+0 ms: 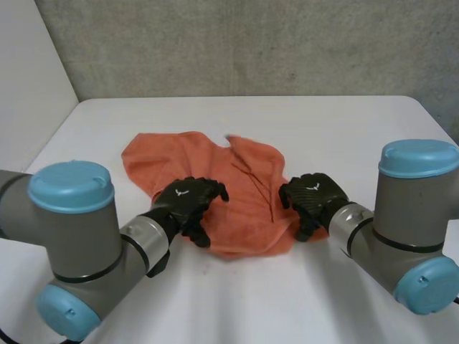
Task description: Fold the laundry
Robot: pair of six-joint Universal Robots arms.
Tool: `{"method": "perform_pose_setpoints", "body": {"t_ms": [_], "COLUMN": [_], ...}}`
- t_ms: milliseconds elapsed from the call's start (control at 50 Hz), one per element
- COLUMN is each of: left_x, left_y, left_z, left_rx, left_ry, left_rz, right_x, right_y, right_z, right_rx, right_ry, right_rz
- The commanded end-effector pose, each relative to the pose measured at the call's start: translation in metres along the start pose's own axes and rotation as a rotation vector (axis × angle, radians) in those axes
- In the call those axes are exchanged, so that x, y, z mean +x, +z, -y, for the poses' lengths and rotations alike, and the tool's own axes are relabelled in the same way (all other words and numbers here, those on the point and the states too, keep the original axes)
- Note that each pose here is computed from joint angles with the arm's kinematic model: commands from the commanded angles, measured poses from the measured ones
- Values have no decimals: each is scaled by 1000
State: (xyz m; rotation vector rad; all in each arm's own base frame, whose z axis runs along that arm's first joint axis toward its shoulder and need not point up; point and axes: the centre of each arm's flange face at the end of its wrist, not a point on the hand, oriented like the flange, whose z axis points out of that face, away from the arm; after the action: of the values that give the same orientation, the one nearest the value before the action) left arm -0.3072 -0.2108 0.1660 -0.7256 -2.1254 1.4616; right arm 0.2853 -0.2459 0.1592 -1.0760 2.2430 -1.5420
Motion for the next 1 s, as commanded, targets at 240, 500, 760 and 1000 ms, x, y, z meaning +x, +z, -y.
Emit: {"method": "perform_pose_setpoints", "body": {"t_ms": [240, 500, 760, 1000], "left_x": [-64, -112, -118, -124], "left_y": [-12, 22, 40, 68], "left_z": [57, 40, 10, -10], "left_rx": [83, -43, -32, 15], "left_ry": [147, 397, 429, 498], "left_rz": [97, 85, -21, -26], "right_x": [40, 43, 36, 35], "right_y": [-8, -7, -11, -11], "right_z": [-20, -24, -31, -32], "right_rx": [-28, -22, -31, -18], "right_ry": [51, 62, 3, -18], "right_rz": [-97, -73, -61, -63]}}
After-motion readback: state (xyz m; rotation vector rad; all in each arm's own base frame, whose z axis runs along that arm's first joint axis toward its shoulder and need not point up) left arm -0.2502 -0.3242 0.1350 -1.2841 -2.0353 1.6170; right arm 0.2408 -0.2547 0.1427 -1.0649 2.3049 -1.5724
